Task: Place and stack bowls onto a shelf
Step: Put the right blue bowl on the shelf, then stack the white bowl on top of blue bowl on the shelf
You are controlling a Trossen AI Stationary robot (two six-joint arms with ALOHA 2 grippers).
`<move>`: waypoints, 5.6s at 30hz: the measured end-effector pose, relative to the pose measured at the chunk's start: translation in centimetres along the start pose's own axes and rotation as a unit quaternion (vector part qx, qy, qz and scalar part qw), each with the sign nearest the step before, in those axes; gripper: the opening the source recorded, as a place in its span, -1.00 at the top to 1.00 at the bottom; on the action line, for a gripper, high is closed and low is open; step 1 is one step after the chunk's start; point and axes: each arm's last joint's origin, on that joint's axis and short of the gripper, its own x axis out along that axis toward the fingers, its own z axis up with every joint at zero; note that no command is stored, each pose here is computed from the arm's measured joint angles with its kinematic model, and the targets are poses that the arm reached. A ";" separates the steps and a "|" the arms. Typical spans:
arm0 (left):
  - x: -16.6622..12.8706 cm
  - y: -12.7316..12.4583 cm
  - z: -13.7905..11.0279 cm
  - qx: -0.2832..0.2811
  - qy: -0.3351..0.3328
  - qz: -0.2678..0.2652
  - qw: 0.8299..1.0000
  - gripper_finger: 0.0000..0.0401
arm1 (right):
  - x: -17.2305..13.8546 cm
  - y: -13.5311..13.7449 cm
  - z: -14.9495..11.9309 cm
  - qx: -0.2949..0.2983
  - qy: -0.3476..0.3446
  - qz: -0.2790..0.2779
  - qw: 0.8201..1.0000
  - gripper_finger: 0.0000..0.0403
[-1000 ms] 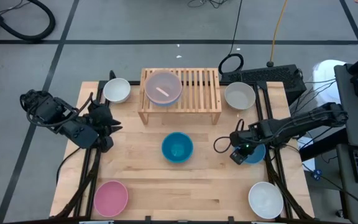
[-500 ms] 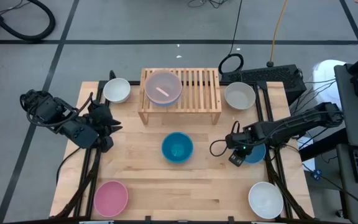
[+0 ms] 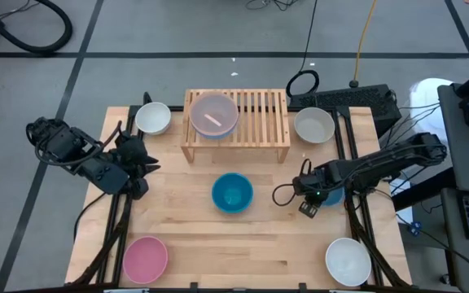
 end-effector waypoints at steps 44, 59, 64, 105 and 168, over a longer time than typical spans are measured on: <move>0.0 0.1 0.1 0.007 -0.010 0.008 1.000 0.59 | -23.6 1.0 12.2 -0.162 -0.157 -0.093 0.970 1.00; 0.0 0.1 0.1 0.011 -0.010 0.008 1.000 0.59 | -20.7 -1.6 19.0 -0.211 -0.137 -0.093 0.963 1.00; 0.0 0.1 0.1 0.012 -0.010 0.008 1.000 0.59 | -20.2 -1.3 19.4 -0.231 -0.130 -0.085 0.961 1.00; 0.0 0.1 0.1 0.011 -0.010 0.008 1.000 0.59 | -23.7 1.8 15.4 -0.397 -0.224 -0.080 0.886 0.41; 0.0 0.0 0.0 -0.041 0.000 -0.002 0.999 0.59 | -4.5 3.5 -7.6 -0.335 0.104 0.183 0.919 0.64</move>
